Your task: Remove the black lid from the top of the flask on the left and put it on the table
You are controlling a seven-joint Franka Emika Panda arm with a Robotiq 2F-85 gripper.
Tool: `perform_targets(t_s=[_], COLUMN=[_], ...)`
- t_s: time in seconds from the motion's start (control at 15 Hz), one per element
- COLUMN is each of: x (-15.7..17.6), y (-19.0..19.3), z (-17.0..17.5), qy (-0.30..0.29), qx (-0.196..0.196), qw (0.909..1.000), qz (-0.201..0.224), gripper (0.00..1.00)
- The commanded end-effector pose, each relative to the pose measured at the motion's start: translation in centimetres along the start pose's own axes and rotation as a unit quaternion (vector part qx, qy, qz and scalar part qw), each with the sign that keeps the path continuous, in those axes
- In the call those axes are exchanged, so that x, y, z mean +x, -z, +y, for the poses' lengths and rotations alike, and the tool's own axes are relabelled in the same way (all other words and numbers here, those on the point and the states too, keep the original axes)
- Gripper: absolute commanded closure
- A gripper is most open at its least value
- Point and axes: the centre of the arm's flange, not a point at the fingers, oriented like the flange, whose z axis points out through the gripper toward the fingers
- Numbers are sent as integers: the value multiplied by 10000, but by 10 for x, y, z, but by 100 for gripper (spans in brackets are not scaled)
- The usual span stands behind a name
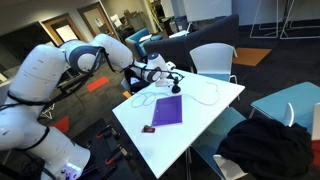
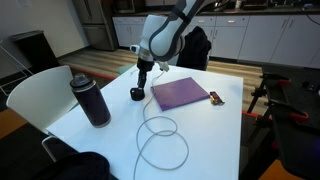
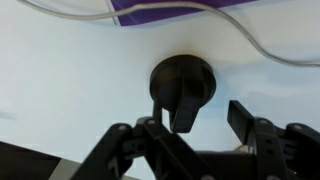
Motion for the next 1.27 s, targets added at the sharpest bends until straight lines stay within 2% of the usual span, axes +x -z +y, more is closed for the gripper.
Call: perform_targets(t_s=[0.0,0.07,0.27,0.47,0.87,1.2], x=[19,23,39,50,60,59], y=[33,48,104,163,253,282], z=[-7,-11,-19,-28,-41,-47], qy=[-43,57,-26,-123,-818,-1044], qx=[82,131,210,324,-245,-684], qw=[10000,9999,9989,9943,9799,9656], qz=[-11,62,-412,-1007,-1801,-2281], gripper=[1,0,0,0,0,0])
